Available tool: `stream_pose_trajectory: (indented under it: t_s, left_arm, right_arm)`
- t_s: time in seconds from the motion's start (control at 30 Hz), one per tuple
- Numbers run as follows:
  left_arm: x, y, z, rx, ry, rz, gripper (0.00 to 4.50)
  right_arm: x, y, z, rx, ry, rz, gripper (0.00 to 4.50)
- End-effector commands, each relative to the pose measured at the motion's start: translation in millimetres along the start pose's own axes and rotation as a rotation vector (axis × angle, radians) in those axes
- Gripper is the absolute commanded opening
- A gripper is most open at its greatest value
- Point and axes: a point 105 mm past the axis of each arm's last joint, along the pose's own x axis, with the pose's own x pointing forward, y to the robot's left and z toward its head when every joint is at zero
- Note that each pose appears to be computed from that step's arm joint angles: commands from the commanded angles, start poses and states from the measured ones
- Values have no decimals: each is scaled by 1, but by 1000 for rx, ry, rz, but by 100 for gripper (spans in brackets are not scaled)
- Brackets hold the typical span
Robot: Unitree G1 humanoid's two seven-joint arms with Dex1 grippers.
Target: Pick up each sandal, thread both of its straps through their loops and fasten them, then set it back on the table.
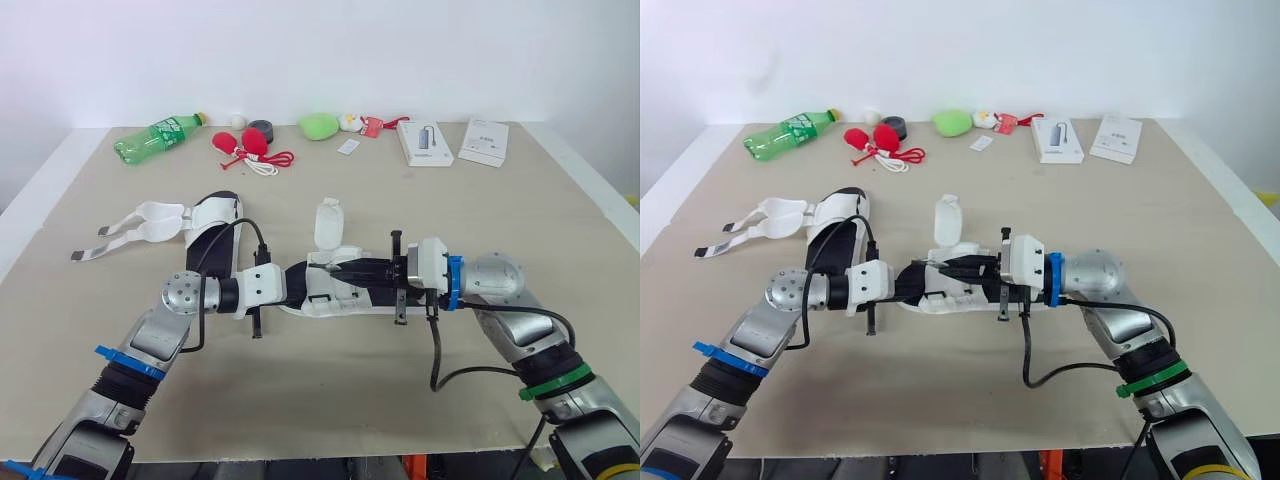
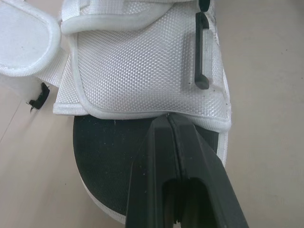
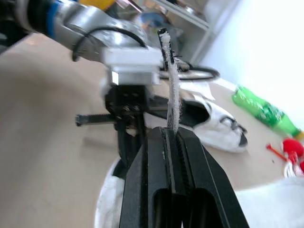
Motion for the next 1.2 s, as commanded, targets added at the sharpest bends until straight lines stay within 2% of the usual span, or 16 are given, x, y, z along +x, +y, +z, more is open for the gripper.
stream_pose_trajectory:
  t_s: [0.03, 0.6, 0.97, 1.2]
  left_arm:
    - [5, -9, -6, -19, 23, -44, 0]
    - [6, -9, -7, -17, 24, -48, 0]
    - [8, -11, -5, -15, 17, -50, 0]
    - [7, -11, -5, -17, 18, -46, 0]
  right_arm:
    - [-2, -21, 10, -13, -5, -68, 11]
    - [-3, -53, 13, 28, -5, -184, 11]
    - [-5, -46, -17, 163, 127, -187, 11]
    - [-12, -54, -20, 168, 148, -252, 11]
